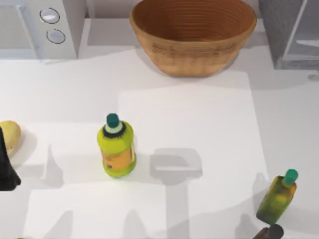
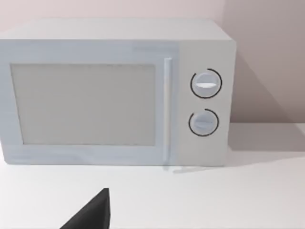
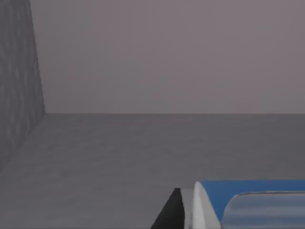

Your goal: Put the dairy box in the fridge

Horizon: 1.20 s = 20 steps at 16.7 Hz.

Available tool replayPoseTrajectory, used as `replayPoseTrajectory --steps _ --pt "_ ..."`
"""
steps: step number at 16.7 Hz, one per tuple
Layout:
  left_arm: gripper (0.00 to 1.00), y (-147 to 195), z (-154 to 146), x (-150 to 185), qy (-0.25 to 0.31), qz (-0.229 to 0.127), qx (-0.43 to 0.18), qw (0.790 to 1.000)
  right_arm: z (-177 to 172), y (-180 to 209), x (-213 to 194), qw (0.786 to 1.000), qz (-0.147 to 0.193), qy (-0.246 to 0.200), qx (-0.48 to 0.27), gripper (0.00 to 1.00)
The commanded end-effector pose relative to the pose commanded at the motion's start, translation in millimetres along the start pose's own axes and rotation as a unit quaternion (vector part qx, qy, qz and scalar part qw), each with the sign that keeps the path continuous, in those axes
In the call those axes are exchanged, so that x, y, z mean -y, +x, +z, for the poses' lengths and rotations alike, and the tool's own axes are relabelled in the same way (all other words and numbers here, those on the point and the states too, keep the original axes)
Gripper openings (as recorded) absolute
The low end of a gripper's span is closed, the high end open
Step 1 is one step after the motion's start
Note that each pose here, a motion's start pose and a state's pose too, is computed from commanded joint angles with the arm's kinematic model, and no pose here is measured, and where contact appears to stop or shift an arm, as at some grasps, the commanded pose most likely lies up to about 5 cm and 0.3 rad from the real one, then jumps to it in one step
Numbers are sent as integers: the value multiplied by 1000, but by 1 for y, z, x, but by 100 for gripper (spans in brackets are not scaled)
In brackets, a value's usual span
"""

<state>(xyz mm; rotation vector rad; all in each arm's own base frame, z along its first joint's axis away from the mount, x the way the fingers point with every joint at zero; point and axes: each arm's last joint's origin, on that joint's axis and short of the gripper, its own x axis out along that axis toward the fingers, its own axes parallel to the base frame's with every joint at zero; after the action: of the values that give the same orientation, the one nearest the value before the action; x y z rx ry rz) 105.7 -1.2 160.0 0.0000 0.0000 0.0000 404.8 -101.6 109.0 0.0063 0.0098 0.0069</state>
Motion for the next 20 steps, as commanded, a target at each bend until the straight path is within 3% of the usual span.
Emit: replayPoseTrajectory --steps 7,13,20 --pt "100 0 0 0 0 0 0 1000 -15 48 1 999 6 10 -31 0" --pt "100 0 0 0 0 0 0 1000 9 105 1 1000 5 2 -9 0" --pt "100 0 0 0 0 0 0 1000 22 119 2 1000 0 0 1 0"
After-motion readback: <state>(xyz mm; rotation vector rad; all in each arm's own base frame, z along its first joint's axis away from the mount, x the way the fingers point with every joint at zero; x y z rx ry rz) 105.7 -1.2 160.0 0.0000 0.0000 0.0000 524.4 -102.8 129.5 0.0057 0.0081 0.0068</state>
